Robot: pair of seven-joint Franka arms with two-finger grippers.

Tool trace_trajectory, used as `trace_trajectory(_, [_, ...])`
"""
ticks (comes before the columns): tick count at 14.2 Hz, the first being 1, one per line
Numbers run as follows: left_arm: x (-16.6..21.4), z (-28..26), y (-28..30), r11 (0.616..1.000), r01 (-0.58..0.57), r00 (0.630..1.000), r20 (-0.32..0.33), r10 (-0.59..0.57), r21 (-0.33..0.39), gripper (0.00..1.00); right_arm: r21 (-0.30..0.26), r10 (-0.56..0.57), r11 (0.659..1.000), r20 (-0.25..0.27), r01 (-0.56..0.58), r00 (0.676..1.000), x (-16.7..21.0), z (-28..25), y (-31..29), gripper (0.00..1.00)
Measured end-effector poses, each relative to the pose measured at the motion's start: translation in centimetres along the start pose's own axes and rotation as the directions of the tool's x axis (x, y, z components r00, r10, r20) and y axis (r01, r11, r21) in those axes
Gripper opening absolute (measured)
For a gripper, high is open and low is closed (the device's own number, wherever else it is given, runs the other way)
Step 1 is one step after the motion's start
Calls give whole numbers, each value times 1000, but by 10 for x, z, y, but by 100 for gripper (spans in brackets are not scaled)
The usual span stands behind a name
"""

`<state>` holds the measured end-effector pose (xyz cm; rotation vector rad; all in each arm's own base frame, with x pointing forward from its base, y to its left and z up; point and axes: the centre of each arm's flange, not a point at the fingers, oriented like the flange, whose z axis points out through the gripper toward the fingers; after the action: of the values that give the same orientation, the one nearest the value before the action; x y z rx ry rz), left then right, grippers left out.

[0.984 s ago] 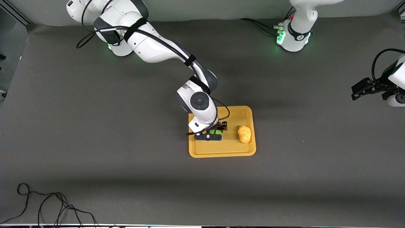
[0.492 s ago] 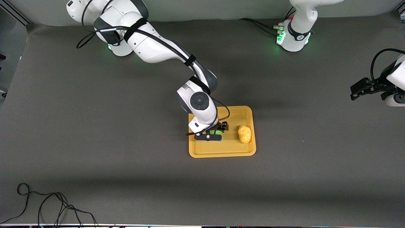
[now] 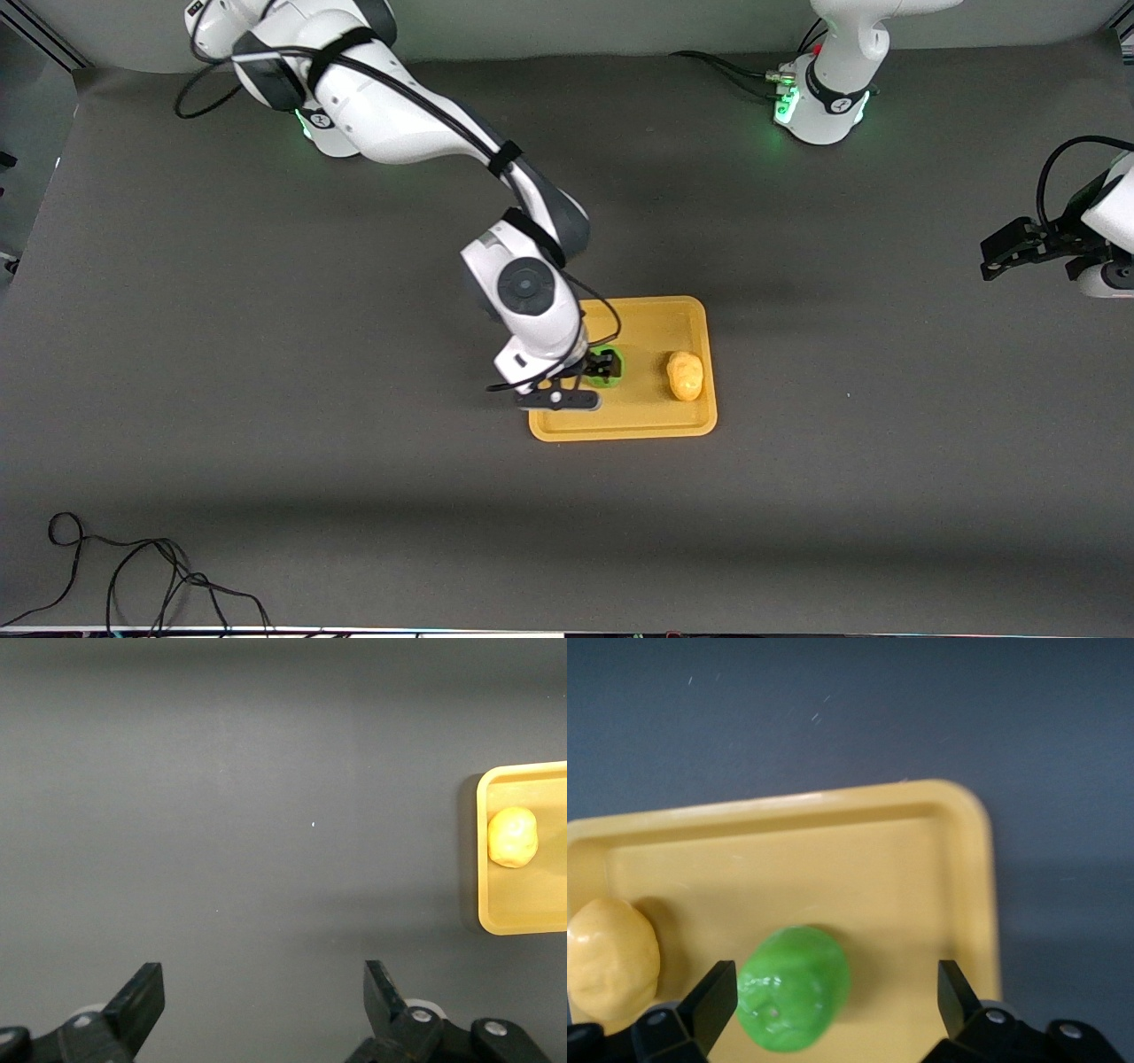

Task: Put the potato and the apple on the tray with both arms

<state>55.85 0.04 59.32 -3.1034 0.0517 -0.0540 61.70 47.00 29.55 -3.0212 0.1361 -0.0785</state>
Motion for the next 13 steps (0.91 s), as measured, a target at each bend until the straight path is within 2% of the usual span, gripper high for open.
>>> trace_trajectory(3, [0,0,3,1000,-5,1000,1,5,0,100,0,-22,1000,-13,22,1000,27,-85,59,100])
trace_trajectory(6, [0,1,3,1000,-6,1000,3,6,0,100,-3,-28,1000,-27,28,999,39,-155,141,100])
trace_trajectory(13, [-1,0,3,1000,-6,1000,2,6,0,100,-45,-40,998,44,42,998,25,-266,294,100])
